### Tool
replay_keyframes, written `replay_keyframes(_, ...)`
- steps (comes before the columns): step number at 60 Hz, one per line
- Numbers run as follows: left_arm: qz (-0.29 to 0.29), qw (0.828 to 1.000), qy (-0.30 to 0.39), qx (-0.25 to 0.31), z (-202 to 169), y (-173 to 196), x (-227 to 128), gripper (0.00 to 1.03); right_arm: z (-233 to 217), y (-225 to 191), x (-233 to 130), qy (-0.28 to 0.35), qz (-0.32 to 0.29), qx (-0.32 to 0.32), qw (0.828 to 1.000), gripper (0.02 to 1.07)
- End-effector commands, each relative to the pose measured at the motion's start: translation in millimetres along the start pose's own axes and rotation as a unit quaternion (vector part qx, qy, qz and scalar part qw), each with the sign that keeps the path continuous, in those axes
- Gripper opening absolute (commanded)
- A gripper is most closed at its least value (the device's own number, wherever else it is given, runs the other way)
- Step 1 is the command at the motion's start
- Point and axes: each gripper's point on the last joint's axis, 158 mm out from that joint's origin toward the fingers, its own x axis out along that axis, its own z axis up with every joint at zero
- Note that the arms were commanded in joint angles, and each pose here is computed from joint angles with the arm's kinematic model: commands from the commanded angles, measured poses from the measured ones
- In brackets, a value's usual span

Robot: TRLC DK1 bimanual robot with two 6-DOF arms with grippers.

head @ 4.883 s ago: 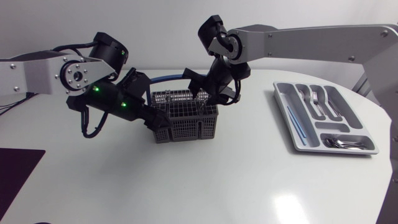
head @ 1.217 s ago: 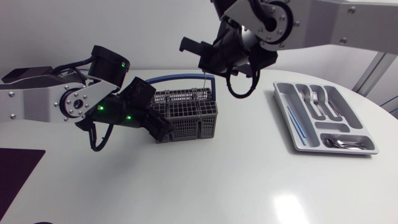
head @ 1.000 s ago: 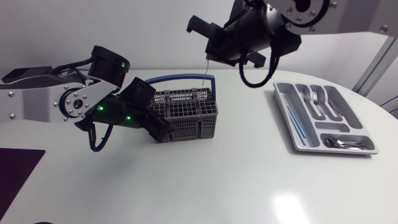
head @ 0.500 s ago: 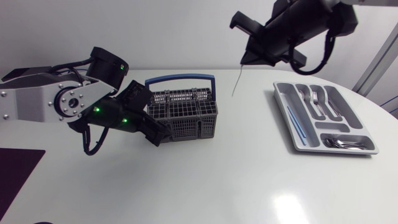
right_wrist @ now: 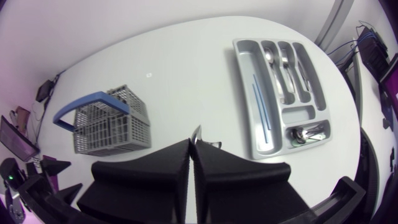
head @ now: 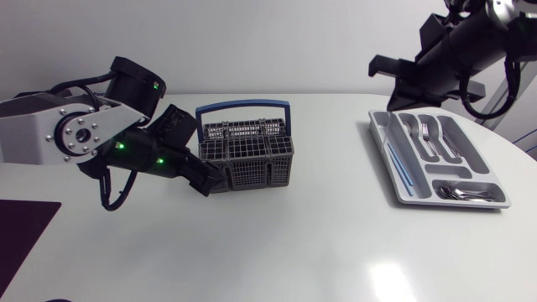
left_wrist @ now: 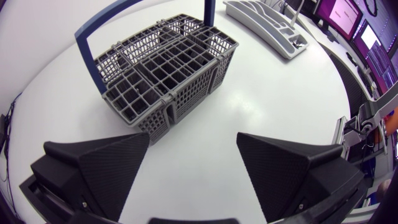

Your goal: Unload the cutlery basket into the drawer organizer.

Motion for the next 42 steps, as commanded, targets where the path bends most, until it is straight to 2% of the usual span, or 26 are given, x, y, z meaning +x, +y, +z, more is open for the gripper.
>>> replay_keyframes(1,0.005,1.000,-0.001,-0.012,-1,1,-6,0.98,-17,-26,11,0.016,-0.039,-0.035,0.999,0.08)
replay_keyframes(8,0.012,1.000,0.001,-0.016,-2,4,-7,0.98,-22,-60,18,0.007,-0.098,-0.057,0.994,0.08)
replay_keyframes(17,0.017,1.000,0.005,-0.017,-5,5,-9,0.98,-23,-102,25,-0.011,-0.146,-0.069,0.987,0.08)
replay_keyframes(42,0.029,0.999,0.010,-0.017,-7,6,-12,0.98,-31,-222,53,-0.001,-0.268,-0.107,0.957,0.08)
